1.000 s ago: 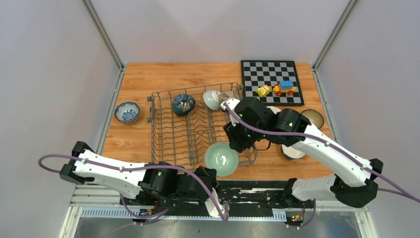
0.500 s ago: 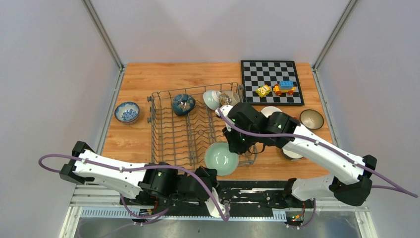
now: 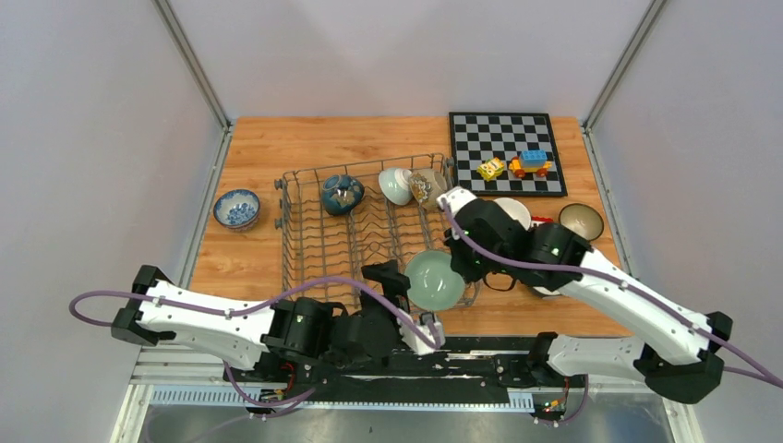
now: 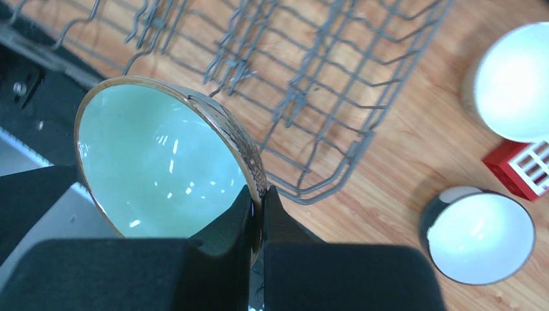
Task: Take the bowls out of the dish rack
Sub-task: Pick up the bowl from the dish rack.
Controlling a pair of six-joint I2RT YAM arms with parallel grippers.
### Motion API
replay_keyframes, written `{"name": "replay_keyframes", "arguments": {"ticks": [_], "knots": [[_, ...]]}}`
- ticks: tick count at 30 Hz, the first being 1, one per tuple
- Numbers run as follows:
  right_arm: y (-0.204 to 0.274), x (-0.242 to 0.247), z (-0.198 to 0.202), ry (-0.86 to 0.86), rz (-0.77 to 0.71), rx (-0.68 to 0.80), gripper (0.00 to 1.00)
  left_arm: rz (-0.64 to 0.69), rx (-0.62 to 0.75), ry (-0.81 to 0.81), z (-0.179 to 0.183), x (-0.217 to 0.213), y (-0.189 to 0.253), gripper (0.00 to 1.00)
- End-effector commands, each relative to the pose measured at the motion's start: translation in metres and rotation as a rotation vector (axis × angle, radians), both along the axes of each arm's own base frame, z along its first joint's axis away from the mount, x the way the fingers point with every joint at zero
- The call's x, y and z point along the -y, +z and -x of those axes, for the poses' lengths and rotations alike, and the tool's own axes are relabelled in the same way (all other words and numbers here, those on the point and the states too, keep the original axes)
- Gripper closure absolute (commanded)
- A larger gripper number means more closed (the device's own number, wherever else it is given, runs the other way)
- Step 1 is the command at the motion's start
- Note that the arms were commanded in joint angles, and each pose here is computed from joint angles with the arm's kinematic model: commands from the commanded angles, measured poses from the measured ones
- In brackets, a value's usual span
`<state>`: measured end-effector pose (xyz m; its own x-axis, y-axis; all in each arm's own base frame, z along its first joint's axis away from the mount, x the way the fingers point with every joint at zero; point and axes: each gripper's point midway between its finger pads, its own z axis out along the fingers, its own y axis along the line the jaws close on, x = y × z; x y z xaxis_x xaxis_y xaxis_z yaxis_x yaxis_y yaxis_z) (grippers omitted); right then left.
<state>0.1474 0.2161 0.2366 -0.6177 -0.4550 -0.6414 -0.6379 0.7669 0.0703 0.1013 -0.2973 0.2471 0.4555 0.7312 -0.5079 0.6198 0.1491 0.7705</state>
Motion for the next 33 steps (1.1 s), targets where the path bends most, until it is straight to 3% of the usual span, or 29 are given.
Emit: {"name": "replay_keyframes", "arguments": {"ticks": [1,4,10,13,16,26,30,33], "knots": [[0.03,0.028,-0.03,-0.226,-0.11,0.154,1.0,0.334,-0.098,0.282,-0.027,-0.008,0.041,0.0],[0.031,0.049,-0.039,-0.328,-0.119,0.201,1.0,0.505,-0.237,0.406,-0.039,-0.012,0.043,0.0],[0.019,0.075,-0.048,-0.496,-0.137,0.223,1.0,0.945,-0.816,0.689,-0.075,-0.01,0.013,0.0],[0.014,0.073,-0.051,-0.542,-0.162,0.207,1.0,1.181,-0.944,0.867,-0.085,-0.015,0.008,0.0],[0.011,0.067,-0.054,-0.58,-0.192,0.171,1.0,1.288,-1.043,0.9,-0.085,-0.006,0.014,0.0],[-0.005,0.029,-0.058,-0.622,-0.257,0.008,1.0,1.126,-1.092,0.904,-0.081,0.023,0.001,0.02],[-0.007,0.02,-0.057,-0.619,-0.276,-0.024,1.0,1.083,-1.044,0.95,-0.086,0.016,-0.01,0.16],[-0.005,0.017,-0.056,-0.609,-0.292,-0.031,1.0,1.064,-1.02,0.988,-0.092,0.007,-0.019,0.33]]}}
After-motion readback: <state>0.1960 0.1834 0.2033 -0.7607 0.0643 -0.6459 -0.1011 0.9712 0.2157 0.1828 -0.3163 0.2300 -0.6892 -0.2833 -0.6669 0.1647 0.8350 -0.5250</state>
